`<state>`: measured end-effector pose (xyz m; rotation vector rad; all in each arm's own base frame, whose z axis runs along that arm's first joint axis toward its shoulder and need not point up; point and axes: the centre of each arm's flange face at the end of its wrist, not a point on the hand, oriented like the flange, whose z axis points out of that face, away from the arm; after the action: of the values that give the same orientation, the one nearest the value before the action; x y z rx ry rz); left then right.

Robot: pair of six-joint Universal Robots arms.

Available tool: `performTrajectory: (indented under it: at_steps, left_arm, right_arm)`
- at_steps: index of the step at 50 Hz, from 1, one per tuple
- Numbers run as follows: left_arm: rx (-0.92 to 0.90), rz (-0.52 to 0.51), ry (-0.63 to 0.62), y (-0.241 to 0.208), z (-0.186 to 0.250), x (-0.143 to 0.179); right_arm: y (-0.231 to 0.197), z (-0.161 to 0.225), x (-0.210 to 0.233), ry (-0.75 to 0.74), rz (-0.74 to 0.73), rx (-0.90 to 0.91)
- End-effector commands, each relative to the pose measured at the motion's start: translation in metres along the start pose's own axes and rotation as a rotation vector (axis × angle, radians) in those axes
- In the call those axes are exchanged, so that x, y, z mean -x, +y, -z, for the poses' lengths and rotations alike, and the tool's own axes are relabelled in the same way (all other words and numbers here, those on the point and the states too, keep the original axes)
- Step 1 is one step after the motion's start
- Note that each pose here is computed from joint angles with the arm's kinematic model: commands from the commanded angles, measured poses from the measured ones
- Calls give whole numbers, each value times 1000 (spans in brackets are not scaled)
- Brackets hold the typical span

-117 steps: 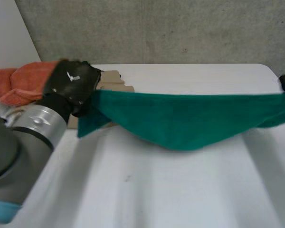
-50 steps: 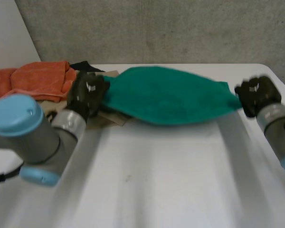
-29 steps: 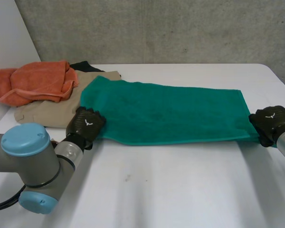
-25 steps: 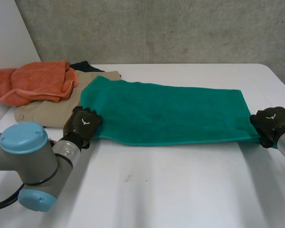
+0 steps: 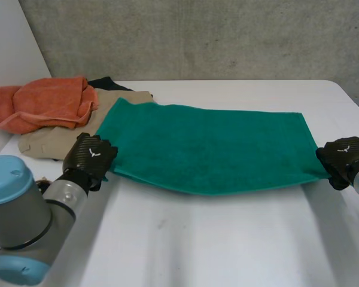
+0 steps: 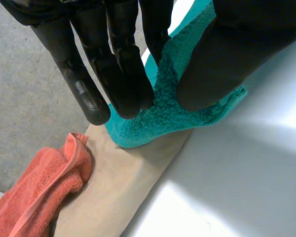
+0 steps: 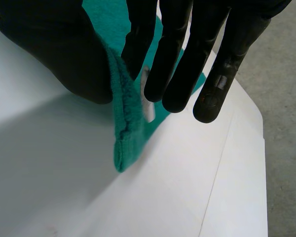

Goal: Fold the laundry.

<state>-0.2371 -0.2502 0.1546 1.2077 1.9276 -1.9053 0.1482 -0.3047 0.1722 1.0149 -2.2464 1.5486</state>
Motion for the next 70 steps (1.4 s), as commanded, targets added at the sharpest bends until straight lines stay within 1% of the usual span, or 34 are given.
performTrajectory:
  at_steps: [1, 4, 5, 10, 13, 16, 21, 22, 25, 26, 29, 30, 32, 35, 36, 39, 41, 46, 52, 56, 59, 61, 64, 68, 70]
  left_arm:
    - [101, 5, 91, -14, 47, 7]
    - [170, 11, 160, -18, 72, 5]
    - [186, 12, 180, -19, 79, 5]
    - [307, 21, 306, -18, 114, -3]
    - [346, 11, 345, -15, 122, -7]
    - [373, -29, 390, -11, 129, -12]
    - [371, -81, 399, -9, 121, -11]
    - [368, -85, 398, -9, 112, -10]
    - [349, -88, 383, -11, 95, -8]
    - [326, -86, 361, -13, 81, -6]
    - [279, -87, 319, -15, 58, -3]
    - [243, -91, 284, -16, 41, -2]
    - [206, -99, 248, -17, 24, -2]
    - [127, -114, 190, -20, -8, -5]
    - [106, -120, 176, -21, -15, -5]
    - [55, -138, 138, -23, -39, -11]
    - [40, -142, 116, -22, -51, -13]
    - [29, -147, 67, -13, -87, -20]
    - [9, -148, 60, -10, -108, -29]
    - [-14, -150, 15, -13, -117, -27]
    - [-40, -145, -55, -18, -123, -20]
    - [-68, -146, -86, -25, -122, -20]
    - [-95, -144, -85, -35, -118, -24]
    - [-93, -145, -61, -41, -105, -28]
    - [-76, -146, -41, -43, -92, -26]
  right_arm:
    - [-11, 39, -14, -38, 109, 68]
    - [-6, 55, -18, -64, 192, 128]
    - [-1, 65, -21, -89, 244, 176]
    - [15, 91, -26, -172, 329, 301]
    - [19, 98, -26, -210, 335, 318]
    - [21, 99, -24, -233, 318, 311]
    - [20, 97, -26, -225, 326, 295]
    - [20, 96, -27, -222, 328, 290]
    - [18, 85, -30, -201, 335, 250]
    - [19, 79, -32, -192, 337, 241]
    - [20, 53, -37, -152, 335, 206]
    - [19, 47, -37, -145, 330, 193]
    - [11, 28, -33, -125, 311, 146]
    - [5, 10, -31, -94, 295, 115]
    - [3, -3, -30, -68, 298, 106]
    - [1, -23, -29, -20, 323, 89]
    - [-6, -40, -24, 24, 360, 50]
    - [-9, -72, -18, 92, 389, -19]
    - [-5, -104, -14, 151, 406, -84]
    - [-6, -118, -6, 180, 415, -126]
    - [-7, -124, -9, 227, 408, -140]
    - [-8, -124, -11, 241, 403, -136]
    - [-8, -121, -11, 249, 381, -124]
    - [-13, -109, -19, 255, 306, -133]
    - [-18, -99, -25, 264, 269, -143]
